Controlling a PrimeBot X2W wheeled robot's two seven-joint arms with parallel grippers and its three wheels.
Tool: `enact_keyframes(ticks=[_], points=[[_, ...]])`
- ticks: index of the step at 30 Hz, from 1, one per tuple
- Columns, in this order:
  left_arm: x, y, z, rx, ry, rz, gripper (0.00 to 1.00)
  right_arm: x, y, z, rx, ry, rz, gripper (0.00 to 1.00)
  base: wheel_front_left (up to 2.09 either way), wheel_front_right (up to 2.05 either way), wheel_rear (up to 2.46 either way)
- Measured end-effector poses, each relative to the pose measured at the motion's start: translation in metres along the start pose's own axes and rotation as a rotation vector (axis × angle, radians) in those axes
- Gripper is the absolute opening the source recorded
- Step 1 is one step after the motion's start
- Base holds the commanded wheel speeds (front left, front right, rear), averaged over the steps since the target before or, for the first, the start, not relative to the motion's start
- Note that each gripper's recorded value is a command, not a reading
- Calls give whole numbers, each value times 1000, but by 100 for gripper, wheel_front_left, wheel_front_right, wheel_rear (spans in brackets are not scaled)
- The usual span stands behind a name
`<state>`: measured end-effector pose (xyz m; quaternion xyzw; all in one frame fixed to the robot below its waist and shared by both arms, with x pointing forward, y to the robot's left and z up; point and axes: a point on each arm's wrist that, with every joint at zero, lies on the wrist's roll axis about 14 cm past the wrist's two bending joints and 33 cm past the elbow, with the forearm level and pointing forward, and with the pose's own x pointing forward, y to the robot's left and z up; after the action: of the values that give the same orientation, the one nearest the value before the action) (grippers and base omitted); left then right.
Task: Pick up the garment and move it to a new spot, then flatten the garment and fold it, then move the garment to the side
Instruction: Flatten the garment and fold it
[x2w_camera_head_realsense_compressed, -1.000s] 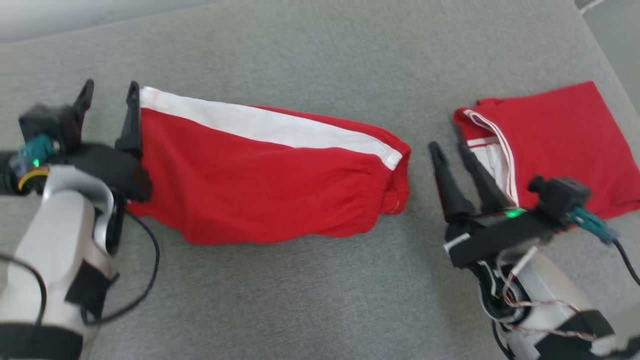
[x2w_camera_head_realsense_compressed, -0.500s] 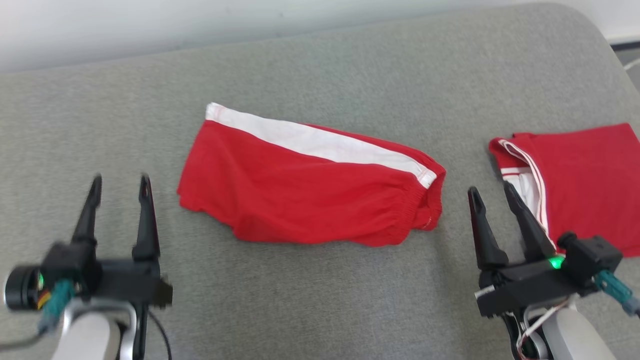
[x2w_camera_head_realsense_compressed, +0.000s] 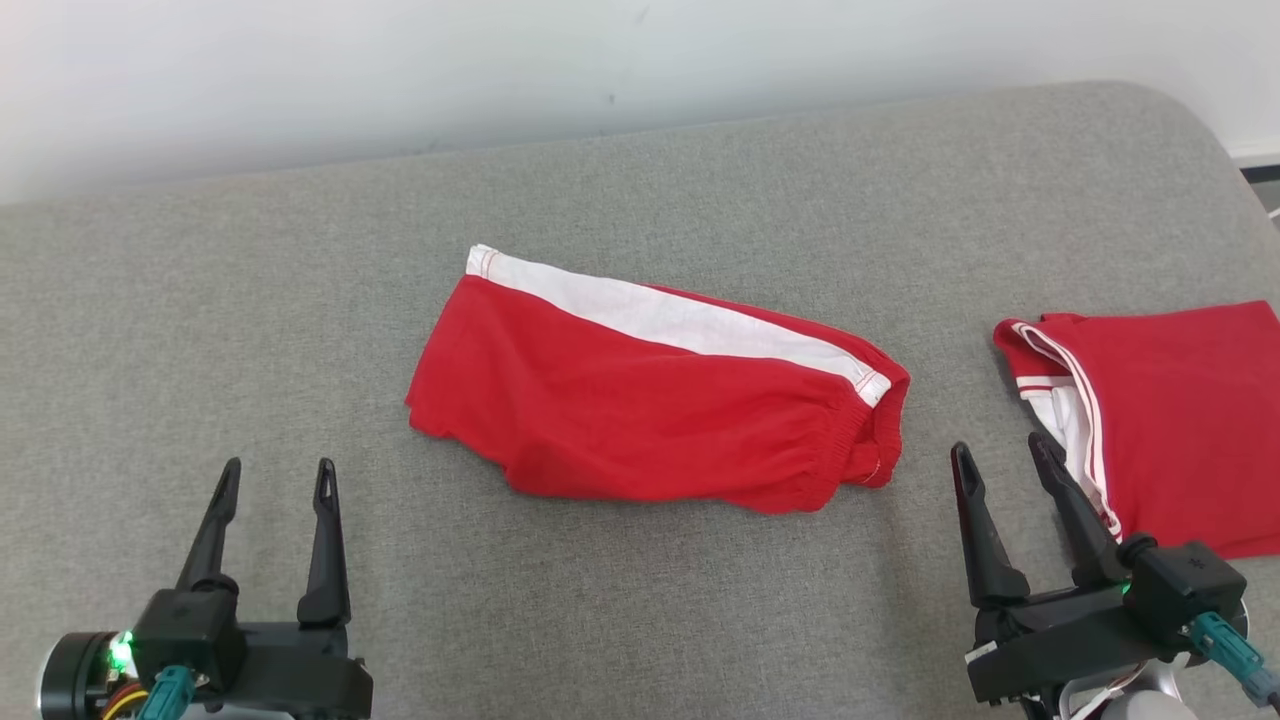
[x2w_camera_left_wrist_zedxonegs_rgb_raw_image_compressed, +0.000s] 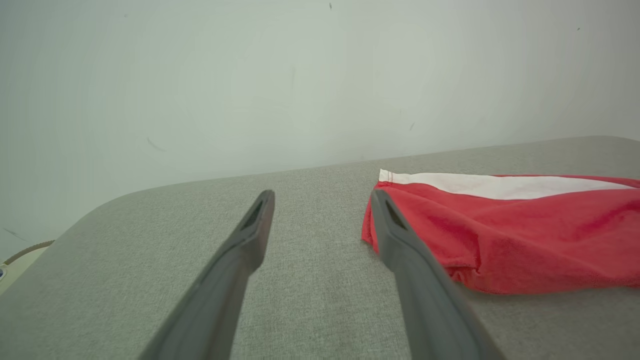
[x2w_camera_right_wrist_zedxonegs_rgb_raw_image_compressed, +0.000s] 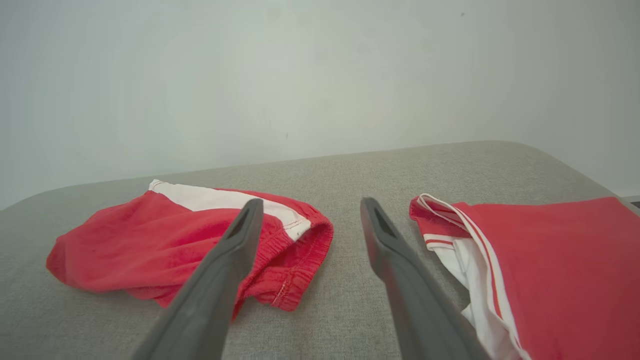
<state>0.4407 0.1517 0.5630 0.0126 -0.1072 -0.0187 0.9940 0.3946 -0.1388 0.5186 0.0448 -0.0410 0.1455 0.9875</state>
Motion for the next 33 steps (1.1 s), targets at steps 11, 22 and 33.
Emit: enact_keyframes(ticks=[11, 22, 33], points=[[1, -5, -3, 8, 21, -22, 100, -1, 2, 4, -11, 6, -3, 100, 0, 0, 0], [33, -45, -23, -28, 91, -168, 100, 3, -3, -8, -15, 45, -4, 100, 0, 0, 0], [71, -70, -92, -70, 306, -246, 100, 4, -14, -19, 3, 70, -37, 100, 0, 0, 0]])
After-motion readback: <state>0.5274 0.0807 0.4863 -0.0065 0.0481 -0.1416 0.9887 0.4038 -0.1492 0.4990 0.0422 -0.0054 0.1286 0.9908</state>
